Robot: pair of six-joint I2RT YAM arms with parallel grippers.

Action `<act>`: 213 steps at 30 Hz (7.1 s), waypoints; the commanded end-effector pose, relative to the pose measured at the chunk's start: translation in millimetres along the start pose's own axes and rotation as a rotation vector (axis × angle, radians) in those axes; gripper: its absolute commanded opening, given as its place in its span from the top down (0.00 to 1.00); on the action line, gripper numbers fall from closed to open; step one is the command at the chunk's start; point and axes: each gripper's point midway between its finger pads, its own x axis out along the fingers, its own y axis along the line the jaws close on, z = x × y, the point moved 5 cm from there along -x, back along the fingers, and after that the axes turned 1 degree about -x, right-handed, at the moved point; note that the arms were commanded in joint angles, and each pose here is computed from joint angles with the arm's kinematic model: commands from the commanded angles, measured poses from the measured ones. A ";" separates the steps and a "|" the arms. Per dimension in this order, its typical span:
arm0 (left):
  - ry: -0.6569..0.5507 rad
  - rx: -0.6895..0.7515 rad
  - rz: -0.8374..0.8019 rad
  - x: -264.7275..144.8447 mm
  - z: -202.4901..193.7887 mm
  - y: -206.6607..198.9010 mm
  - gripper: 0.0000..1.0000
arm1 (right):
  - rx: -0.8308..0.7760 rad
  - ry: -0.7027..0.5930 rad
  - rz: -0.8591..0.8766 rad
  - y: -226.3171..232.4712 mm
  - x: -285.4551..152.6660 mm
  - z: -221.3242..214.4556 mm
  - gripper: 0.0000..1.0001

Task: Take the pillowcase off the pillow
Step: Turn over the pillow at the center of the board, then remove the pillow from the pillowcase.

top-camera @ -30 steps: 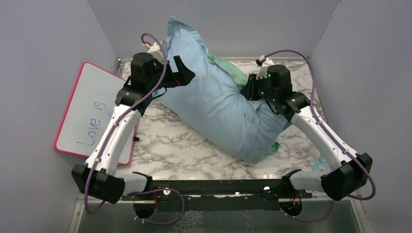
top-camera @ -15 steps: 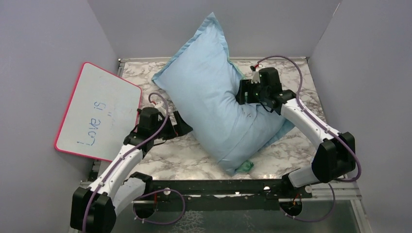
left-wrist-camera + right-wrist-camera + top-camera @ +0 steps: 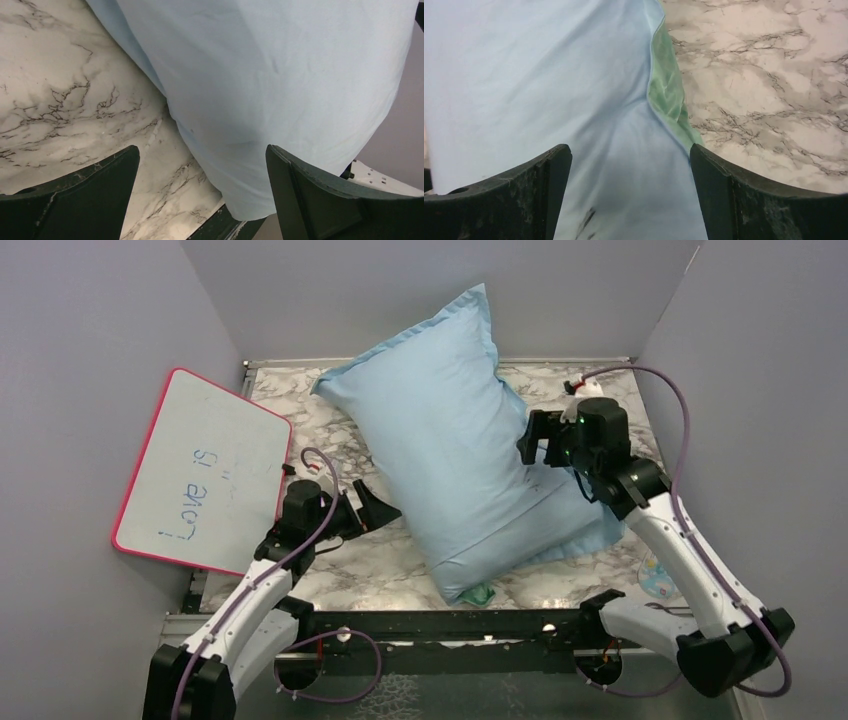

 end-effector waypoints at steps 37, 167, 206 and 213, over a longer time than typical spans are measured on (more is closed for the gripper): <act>0.044 0.442 -0.060 55.9 43.6 -108.4 1.00 | 0.215 0.325 1.167 79.8 -140.8 -160.0 0.80; -0.053 0.252 0.072 -36.4 19.5 -90.9 0.24 | -0.099 0.453 0.298 86.8 22.9 -194.8 0.99; -0.144 0.048 0.424 -47.5 -13.1 -6.0 1.00 | -0.028 0.134 0.237 74.7 -27.7 -101.9 0.96; -0.126 -0.018 0.314 -30.1 -34.4 7.3 1.00 | -0.081 0.134 0.725 143.1 -63.1 -54.2 0.66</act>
